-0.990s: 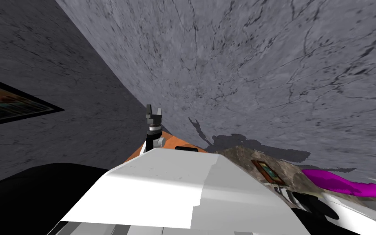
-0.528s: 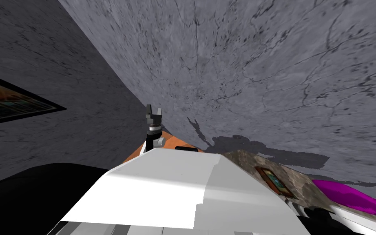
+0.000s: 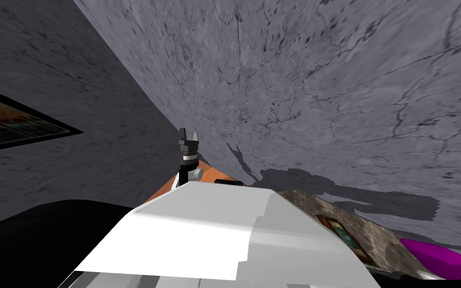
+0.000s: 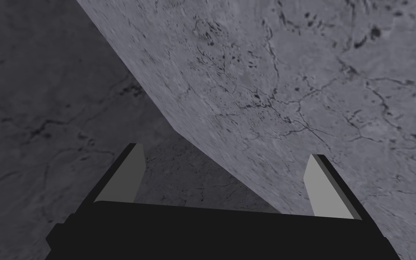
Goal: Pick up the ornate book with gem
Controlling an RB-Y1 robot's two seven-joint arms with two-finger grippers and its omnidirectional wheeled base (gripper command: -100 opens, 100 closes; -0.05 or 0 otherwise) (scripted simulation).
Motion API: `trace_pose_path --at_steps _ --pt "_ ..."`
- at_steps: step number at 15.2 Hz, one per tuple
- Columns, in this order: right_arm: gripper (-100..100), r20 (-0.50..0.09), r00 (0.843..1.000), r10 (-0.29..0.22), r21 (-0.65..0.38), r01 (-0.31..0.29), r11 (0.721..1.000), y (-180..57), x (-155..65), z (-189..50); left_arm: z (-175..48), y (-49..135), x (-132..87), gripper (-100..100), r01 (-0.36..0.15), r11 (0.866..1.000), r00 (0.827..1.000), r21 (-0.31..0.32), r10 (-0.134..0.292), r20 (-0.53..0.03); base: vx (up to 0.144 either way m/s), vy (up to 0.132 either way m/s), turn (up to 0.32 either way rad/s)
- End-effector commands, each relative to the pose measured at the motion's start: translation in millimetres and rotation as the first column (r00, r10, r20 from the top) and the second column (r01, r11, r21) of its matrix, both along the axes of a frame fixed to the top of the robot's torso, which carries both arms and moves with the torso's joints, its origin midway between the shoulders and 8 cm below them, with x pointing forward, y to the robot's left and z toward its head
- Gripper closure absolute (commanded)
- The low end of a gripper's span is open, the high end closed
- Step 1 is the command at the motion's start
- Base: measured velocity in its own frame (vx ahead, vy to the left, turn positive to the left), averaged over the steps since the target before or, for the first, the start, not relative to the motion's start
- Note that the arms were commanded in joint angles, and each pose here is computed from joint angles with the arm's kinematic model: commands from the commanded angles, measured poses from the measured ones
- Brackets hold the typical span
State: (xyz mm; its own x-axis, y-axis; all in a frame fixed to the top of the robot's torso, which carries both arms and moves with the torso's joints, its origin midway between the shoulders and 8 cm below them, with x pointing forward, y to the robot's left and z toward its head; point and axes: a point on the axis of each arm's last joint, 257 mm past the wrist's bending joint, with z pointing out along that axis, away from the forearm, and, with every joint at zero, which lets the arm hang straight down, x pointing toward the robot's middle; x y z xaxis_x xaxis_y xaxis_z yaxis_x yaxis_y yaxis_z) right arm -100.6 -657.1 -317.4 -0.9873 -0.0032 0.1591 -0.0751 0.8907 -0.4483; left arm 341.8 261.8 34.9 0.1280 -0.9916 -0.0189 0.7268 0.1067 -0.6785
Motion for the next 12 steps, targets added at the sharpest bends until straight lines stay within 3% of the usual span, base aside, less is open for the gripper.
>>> trace_pose_path --at_steps 1,12 --pt "-100 0.0 1.0 0.0 0.0 0.0 1.0 0.0 0.0 0.0 0.0 0.0 0.0 0 0.0 1.0 1.0 0.0 0.0 0.0 0.032 -0.03 0.022" --pt "-100 0.003 0.999 -0.044 0.001 0.044 0.999 -7.8 47.8 -20.0 0.1 -0.1 0.1 0 0.0 1.0 1.0 0.0 0.0 0.0 -0.107 0.003 0.064"
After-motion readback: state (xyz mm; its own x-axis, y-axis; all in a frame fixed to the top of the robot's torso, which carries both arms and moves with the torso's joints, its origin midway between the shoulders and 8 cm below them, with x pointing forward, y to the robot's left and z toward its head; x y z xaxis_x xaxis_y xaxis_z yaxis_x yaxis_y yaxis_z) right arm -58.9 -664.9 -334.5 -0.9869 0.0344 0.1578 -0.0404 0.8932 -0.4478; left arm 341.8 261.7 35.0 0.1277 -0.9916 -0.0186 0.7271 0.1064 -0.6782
